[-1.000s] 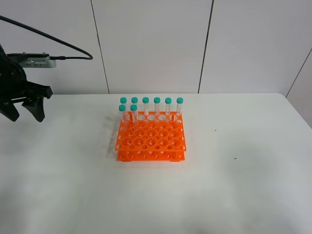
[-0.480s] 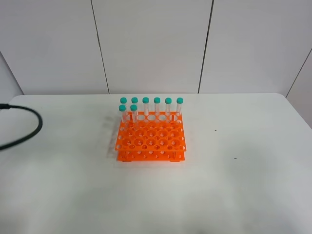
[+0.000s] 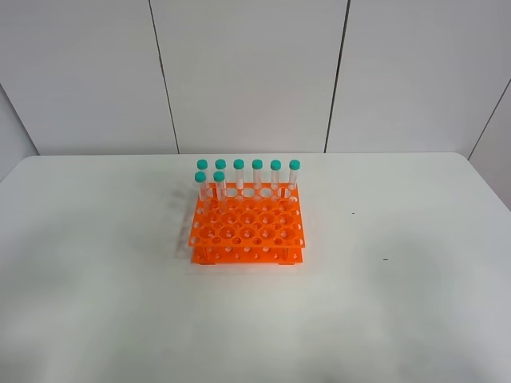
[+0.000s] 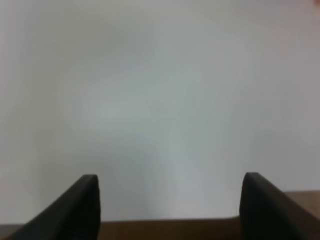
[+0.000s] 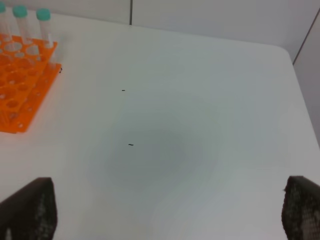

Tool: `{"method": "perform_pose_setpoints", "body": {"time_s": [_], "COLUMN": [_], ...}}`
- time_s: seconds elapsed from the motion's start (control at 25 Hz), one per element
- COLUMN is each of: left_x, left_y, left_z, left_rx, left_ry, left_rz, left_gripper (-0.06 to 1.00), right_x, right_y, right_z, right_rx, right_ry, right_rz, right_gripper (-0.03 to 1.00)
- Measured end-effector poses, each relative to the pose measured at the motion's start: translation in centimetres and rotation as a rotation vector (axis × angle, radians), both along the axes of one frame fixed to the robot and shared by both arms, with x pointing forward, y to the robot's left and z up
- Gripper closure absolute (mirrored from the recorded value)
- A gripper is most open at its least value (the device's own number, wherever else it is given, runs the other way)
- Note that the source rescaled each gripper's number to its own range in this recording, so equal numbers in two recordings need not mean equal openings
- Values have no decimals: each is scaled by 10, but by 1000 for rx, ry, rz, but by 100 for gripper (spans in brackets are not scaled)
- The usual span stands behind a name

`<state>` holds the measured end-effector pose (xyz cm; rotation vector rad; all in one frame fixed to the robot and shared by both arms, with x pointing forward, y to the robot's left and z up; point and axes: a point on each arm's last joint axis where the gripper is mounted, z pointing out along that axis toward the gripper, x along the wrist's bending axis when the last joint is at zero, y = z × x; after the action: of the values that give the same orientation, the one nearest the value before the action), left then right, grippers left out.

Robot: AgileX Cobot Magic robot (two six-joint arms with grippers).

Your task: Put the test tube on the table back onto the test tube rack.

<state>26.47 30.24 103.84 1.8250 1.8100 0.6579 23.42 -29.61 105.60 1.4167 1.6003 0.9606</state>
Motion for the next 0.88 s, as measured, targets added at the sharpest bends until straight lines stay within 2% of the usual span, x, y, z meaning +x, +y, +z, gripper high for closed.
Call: {"method": "perform_pose_setpoints", "body": {"time_s": [0.56, 0.88], "left_x": [-35, -37], "left_y": [2, 2], "left_z": [2, 2], "left_rx": [-10, -11], "left_ry": [-248, -260], "left_rz": [0, 0], "left_gripper": [18, 18], "right_x": [0, 0], "right_y": [0, 0], "right_z": [0, 0], "right_rx": [0, 0], "right_ry": [0, 0], "right_rz": [0, 0], "right_gripper": [-3, -3]}}
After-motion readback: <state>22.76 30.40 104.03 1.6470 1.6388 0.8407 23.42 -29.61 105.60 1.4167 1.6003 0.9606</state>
